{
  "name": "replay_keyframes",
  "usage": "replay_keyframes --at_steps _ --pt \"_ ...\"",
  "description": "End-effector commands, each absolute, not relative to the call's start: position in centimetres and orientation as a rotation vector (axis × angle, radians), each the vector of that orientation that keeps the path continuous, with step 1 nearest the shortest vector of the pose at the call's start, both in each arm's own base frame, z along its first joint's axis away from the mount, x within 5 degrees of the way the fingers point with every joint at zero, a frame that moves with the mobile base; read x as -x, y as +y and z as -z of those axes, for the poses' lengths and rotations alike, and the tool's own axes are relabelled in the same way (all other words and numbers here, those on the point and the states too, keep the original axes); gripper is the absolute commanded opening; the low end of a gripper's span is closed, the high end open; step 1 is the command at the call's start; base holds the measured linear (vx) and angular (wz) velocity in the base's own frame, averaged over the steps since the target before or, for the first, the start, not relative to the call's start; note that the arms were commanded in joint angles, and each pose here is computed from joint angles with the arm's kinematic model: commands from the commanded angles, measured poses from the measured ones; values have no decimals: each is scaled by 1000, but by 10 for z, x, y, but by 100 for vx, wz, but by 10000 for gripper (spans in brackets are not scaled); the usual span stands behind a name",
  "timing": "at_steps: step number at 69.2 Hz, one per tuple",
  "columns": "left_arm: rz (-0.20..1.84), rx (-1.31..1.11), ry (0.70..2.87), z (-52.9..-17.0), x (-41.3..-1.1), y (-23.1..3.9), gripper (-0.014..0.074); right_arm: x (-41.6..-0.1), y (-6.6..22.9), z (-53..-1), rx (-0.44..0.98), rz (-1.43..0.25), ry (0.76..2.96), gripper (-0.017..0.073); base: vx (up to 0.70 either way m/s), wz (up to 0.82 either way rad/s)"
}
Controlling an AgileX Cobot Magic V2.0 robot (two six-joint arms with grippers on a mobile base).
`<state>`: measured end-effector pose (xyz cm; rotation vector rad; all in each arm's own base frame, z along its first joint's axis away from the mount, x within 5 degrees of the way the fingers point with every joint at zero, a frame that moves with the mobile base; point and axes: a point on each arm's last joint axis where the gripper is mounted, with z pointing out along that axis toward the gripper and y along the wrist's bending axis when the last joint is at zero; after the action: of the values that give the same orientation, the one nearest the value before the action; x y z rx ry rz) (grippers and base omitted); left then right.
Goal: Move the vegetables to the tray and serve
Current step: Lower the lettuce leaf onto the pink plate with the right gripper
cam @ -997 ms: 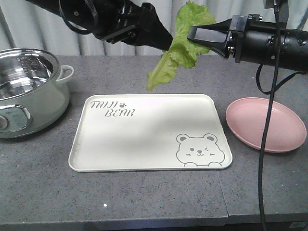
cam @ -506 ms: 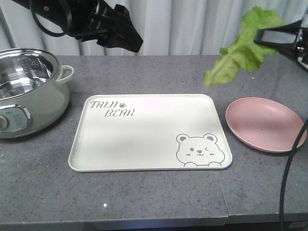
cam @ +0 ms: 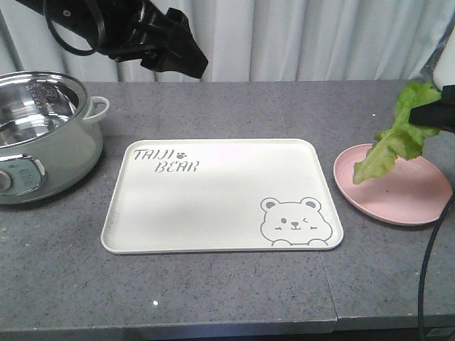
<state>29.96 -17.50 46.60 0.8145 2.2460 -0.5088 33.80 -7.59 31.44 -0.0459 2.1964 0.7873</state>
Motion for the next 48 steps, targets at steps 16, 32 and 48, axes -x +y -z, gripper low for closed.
replay_keyframes --at_steps 16,32,48 --pt "545 -794 2155 -490 -283 -171 514 -361 -86 -287 23 -830 2196 5 0 0" --pt "545 -794 2155 -490 -283 -171 514 -368 -91 -272 -5 -814 2229 118 0 0" --pt "546 -794 2155 -490 -283 -171 514 -373 -99 -290 8 -709 2276 356 0 0"
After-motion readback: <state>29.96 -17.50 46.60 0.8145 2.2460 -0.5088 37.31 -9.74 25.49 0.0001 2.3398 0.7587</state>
